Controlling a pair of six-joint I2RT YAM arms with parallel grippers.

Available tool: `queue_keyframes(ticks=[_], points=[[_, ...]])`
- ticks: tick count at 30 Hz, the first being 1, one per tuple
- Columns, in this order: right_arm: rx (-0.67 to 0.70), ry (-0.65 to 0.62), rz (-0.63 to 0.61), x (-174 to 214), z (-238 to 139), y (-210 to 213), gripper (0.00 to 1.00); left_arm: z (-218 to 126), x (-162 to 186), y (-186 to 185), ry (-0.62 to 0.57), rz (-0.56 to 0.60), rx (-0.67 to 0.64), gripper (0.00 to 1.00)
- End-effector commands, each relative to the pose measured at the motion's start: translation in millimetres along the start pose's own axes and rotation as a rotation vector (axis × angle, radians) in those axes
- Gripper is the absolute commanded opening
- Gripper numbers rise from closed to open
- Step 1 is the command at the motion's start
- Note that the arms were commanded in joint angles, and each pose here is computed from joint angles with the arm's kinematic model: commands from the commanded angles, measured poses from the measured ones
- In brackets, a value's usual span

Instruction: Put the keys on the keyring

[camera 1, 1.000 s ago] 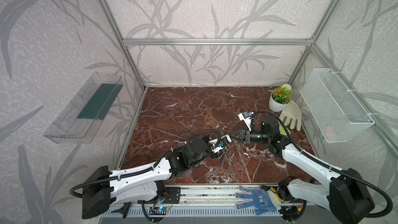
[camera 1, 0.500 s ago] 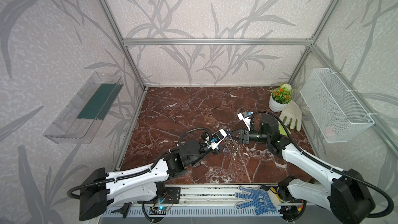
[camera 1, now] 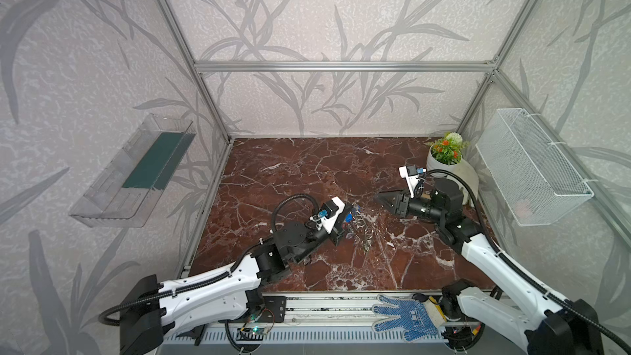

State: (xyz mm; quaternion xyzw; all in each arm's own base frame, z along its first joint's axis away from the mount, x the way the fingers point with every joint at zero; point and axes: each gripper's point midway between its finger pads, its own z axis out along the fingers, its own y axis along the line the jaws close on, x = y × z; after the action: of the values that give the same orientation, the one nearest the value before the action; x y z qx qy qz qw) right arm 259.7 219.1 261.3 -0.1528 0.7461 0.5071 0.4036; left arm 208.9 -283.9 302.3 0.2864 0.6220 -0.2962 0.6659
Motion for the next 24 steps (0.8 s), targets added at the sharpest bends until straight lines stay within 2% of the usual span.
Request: queue_keyframes(ticks=[1, 5, 9, 20, 24], points=[[-0.073, -0.08, -0.109, -26.9, -6.3, 27.0, 0.52, -6.6, -32.7, 3.0, -0.105, -0.146, 0.066, 0.0], [-0.11, -0.134, -0.135, -30.4, -8.7, 31.9, 0.61, -5.9, -38.8, 14.4, -0.132, -0.241, 0.122, 0.0], [-0.13, -0.173, -0.164, -34.5, -9.6, 34.6, 0.65, -0.5, -35.4, 12.6, -0.118, -0.27, 0.195, 0.0], [-0.12, -0.189, -0.176, -24.9, -5.7, 22.1, 0.65, 28.1, -29.9, 12.9, -0.095, -0.326, 0.412, 0.0], [-0.13, -0.184, -0.186, -19.7, -6.7, 23.7, 0.59, 39.6, -25.4, 15.9, -0.117, -0.362, 0.474, 0.0]])
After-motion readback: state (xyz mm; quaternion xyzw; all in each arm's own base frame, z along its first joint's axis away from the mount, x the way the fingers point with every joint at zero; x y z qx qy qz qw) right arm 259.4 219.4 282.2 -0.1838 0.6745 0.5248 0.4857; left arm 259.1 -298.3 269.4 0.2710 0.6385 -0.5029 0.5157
